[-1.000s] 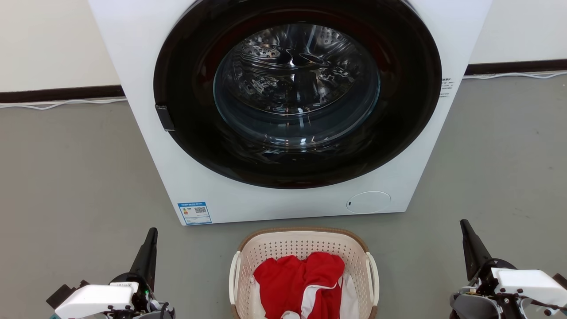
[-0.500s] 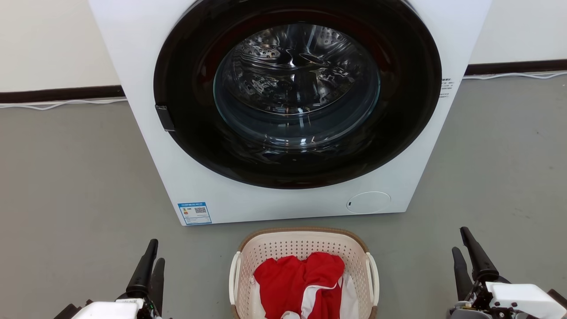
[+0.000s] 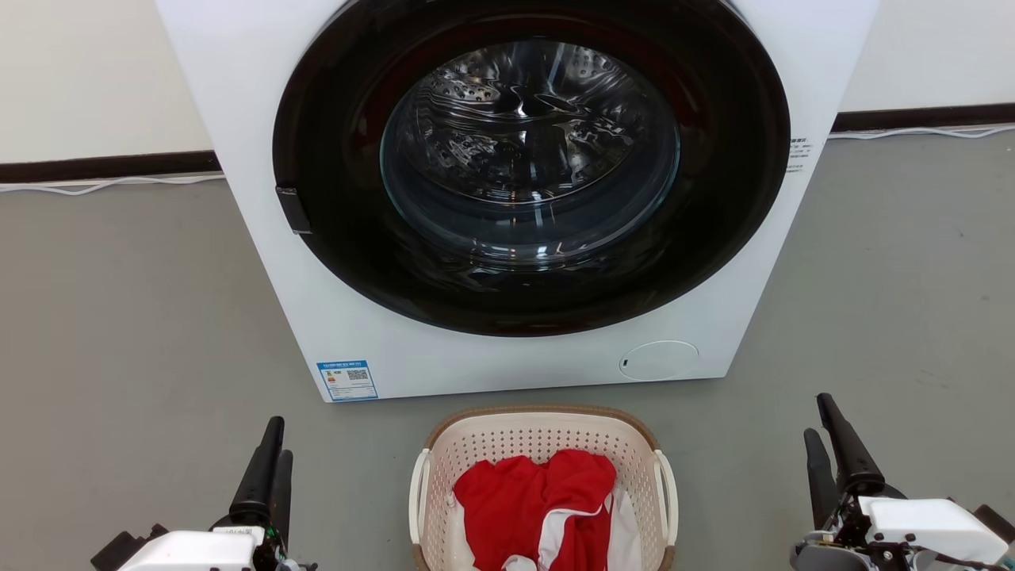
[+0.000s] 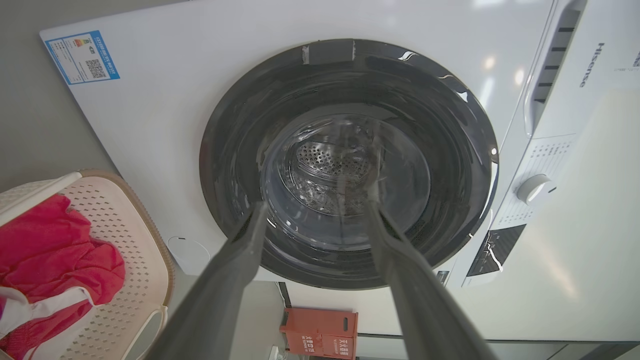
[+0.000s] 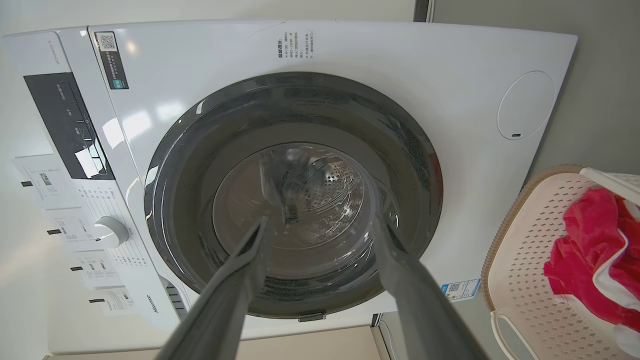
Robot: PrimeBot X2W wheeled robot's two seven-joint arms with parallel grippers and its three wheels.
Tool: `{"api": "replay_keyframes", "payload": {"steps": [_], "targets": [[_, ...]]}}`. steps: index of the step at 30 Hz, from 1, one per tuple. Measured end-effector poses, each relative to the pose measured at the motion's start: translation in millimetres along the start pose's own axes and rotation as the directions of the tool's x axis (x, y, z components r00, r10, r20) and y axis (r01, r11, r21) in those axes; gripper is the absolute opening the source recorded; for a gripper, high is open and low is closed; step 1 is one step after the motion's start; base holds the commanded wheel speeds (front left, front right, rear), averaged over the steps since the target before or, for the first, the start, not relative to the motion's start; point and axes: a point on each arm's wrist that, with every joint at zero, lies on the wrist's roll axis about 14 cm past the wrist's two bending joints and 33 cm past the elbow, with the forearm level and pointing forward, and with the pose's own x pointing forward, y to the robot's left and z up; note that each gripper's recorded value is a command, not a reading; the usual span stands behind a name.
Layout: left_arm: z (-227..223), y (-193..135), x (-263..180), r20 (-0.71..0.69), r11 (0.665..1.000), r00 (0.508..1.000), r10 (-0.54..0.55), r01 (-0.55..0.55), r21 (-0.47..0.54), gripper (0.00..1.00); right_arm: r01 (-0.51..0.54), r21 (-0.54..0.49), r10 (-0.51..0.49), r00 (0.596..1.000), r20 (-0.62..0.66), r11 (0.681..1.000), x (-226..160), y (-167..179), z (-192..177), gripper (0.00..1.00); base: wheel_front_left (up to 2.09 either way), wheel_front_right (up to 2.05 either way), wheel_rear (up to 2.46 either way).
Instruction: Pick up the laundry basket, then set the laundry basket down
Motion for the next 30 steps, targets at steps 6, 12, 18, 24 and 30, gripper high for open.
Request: {"api": "replay_keyframes", "payload": {"steps": [6,12,18,24,30], "targets": [[-0.7,-5.7,1.3,0.004,0.999,1.000,-0.017,0.016,0.045,1.00,-0.021,-0.041,0.021,1.000,-0.001,0.999,1.2,7.0,-1.8,1.00,0.00,0.00,0.00],[-3.3,-10.4,2.2,0.001,0.993,1.000,-0.031,0.030,0.111,1.00,-0.034,-0.096,0.034,0.999,-0.003,0.995,1.5,11.4,-2.4,1.00,0.00,0.00,0.00],[-5.0,-16.2,3.2,-0.003,0.978,0.999,-0.048,0.048,0.201,1.00,-0.051,-0.182,0.051,0.999,-0.003,0.982,1.7,16.9,-3.3,1.00,0.00,0.00,0.00],[-5.6,-19.5,3.8,-0.004,0.953,0.998,-0.060,0.058,0.299,1.00,-0.060,-0.284,0.058,0.998,-0.014,0.957,1.6,19.2,-4.5,1.00,0.00,0.00,0.00],[-6.9,-21.9,4.7,-0.015,0.905,0.998,-0.068,0.068,0.419,1.00,-0.072,-0.373,0.075,0.997,-0.008,0.925,2.2,23.7,-3.3,1.00,0.00,0.00,0.00]]}}
